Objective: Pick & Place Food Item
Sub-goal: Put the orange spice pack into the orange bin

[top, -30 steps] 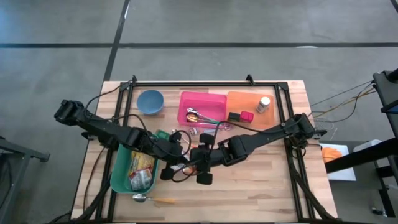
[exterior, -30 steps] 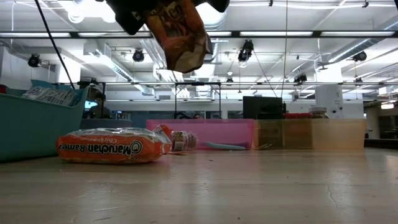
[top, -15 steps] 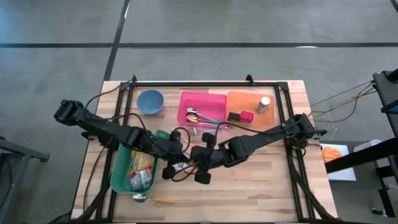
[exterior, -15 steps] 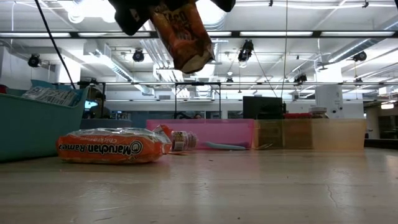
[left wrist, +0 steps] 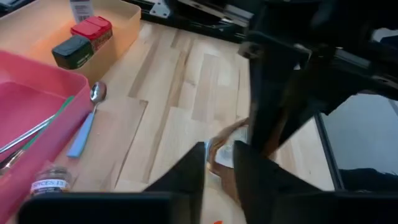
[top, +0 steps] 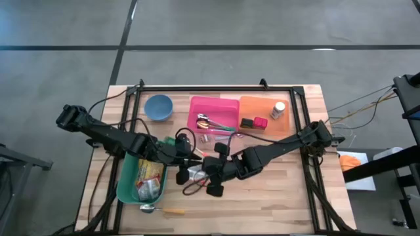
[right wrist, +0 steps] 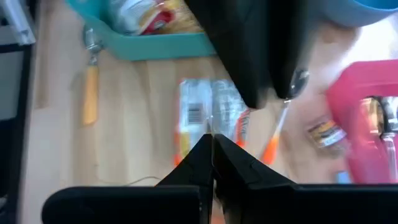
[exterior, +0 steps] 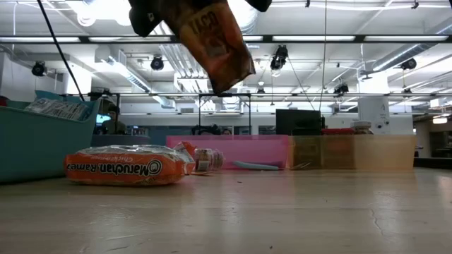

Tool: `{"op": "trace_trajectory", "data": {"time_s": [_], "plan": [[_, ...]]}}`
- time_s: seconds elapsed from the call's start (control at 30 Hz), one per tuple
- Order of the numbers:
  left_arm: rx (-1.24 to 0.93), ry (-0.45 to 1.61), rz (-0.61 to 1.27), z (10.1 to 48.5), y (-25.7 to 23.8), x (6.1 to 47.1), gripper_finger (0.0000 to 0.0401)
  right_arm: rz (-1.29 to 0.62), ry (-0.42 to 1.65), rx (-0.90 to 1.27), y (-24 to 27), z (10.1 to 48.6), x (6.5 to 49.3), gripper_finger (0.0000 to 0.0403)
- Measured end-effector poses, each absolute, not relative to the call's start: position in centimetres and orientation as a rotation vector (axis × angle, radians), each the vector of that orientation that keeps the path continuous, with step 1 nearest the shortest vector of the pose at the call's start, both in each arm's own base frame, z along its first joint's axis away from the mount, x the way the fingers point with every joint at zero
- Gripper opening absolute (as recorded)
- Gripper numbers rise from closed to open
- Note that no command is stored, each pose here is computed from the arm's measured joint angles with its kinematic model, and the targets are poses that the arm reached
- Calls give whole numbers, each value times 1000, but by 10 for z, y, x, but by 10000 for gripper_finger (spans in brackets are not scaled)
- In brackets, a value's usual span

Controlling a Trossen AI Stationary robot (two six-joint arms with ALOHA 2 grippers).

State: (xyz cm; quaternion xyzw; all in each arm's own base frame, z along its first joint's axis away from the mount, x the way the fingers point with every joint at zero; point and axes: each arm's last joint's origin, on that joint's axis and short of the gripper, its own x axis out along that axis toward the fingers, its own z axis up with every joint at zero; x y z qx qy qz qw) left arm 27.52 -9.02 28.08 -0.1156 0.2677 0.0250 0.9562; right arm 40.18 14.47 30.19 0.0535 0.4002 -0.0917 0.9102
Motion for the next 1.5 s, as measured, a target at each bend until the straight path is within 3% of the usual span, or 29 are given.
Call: {"op": "trace_trajectory", "data": {"time_s": [0.17, 0.33, 0.5, 0.9, 1.2, 1.5], "plan": [[-231, 545, 52, 281, -90, 275, 164, -218, 834, 93, 145, 301, 400, 8], [-229, 550, 53, 281, -89, 273, 224, -436, 877, 37, 135, 297, 387, 8], [-244, 524, 47, 293, -86, 263, 257, -666, 883, -9, 123, 300, 368, 8], [-256, 431, 23, 303, -84, 228, 266, -970, 702, 138, 92, 301, 297, 8], [-274, 372, 16, 305, -81, 220, 266, -1138, 454, 240, 66, 274, 237, 8], [-269, 373, 16, 305, -81, 220, 266, -1208, 333, 271, 47, 248, 195, 8]]}}
